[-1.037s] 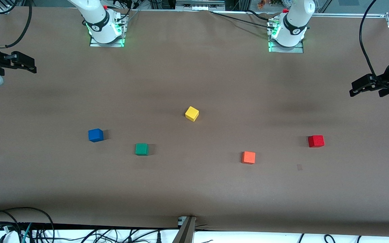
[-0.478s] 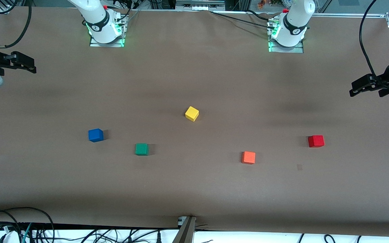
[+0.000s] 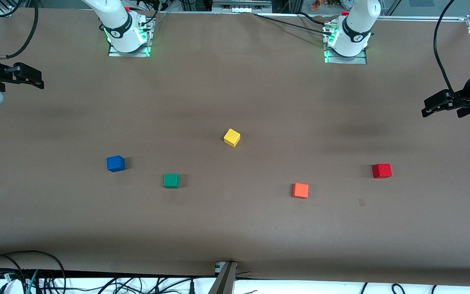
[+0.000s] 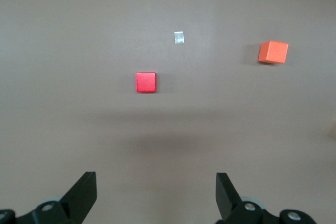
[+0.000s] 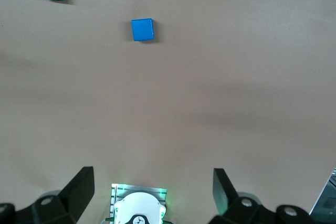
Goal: Pass red block to right arm, stack on blue
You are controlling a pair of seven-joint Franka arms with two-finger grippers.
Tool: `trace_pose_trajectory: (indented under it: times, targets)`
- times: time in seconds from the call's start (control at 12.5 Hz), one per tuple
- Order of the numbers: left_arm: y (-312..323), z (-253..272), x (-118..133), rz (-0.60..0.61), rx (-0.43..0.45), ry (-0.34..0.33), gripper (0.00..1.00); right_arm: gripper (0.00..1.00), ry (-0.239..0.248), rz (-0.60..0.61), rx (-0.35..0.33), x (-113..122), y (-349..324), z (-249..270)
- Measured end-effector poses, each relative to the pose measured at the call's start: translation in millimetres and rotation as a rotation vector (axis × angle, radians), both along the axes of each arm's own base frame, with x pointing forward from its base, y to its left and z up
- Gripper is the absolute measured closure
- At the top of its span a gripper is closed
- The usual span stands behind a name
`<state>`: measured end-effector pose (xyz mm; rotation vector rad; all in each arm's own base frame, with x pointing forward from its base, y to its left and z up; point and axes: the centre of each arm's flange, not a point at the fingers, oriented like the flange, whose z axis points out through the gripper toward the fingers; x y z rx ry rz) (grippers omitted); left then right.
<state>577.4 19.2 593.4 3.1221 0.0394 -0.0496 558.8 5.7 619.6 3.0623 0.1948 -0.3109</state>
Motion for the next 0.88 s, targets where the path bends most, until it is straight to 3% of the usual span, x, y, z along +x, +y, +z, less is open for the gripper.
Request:
trace_pose_trajectory:
  times: [0.32, 0.48, 0.64, 0.88]
  targets:
    - [-8.2, -1.3, 3.8, -0.037, -0.002, -0.006, 0.00, 0.00, 0.001, -0.001, 0.007, 0.2, 0.1, -0.4]
    - [-7.4, -15.9, 3.4, -0.050, 0.000, 0.060, 0.00, 0.00, 0.001, -0.003, 0.010, 0.2, -0.9, -0.4]
    - [0.6, -33.1, 4.3, -0.061, 0.062, 0.130, 0.00, 0.00, 0.001, -0.005, 0.010, 0.4, -1.5, -0.8]
    - [18.8, -20.1, 0.4, -0.130, 0.195, 0.161, 0.00, 0.00, 0.002, -0.005, 0.011, 0.5, -1.5, -1.0]
